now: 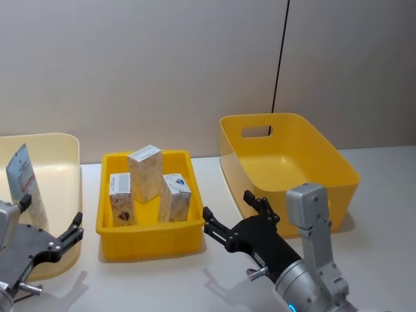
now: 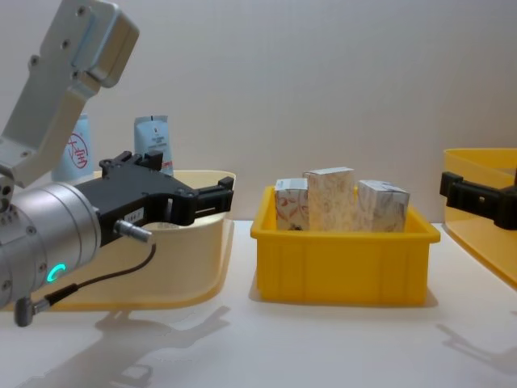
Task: Bimanual collaborative sorting of washing and personal care products
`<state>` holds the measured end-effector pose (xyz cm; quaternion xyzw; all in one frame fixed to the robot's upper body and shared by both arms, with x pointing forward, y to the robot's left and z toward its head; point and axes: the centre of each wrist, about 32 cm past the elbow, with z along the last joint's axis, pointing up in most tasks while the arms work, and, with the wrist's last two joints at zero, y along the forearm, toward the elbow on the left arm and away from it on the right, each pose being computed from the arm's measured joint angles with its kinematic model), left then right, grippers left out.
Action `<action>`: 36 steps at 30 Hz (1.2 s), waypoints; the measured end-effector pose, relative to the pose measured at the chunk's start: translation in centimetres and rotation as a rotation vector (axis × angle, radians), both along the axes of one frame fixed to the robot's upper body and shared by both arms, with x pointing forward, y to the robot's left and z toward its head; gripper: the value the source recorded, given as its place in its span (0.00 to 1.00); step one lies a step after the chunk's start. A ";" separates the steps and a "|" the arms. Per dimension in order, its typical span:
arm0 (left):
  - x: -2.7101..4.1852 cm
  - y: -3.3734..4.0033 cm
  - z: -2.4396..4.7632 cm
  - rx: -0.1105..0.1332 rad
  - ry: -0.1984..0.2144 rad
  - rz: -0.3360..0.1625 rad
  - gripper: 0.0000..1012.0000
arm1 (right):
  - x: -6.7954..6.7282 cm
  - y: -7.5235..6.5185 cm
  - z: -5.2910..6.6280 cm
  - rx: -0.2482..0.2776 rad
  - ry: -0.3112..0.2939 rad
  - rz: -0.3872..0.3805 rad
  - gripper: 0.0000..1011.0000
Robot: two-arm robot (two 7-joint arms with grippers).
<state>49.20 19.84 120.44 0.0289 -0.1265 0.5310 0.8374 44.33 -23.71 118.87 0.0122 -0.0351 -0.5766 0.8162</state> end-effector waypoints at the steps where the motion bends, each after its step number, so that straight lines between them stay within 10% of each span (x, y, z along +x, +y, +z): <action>1: 0.00 0.00 0.00 0.000 0.000 0.000 0.99 | 0.0 0.0 0.0 0.000 0.000 0.000 0.99; 27: 0.00 0.00 0.01 -0.001 0.000 0.000 0.99 | 0.0 0.0 0.0 0.000 0.000 0.000 0.99; 36: 0.12 0.34 0.27 -0.040 0.016 0.016 0.99 | 0.0 0.0 0.0 0.000 0.000 0.000 0.99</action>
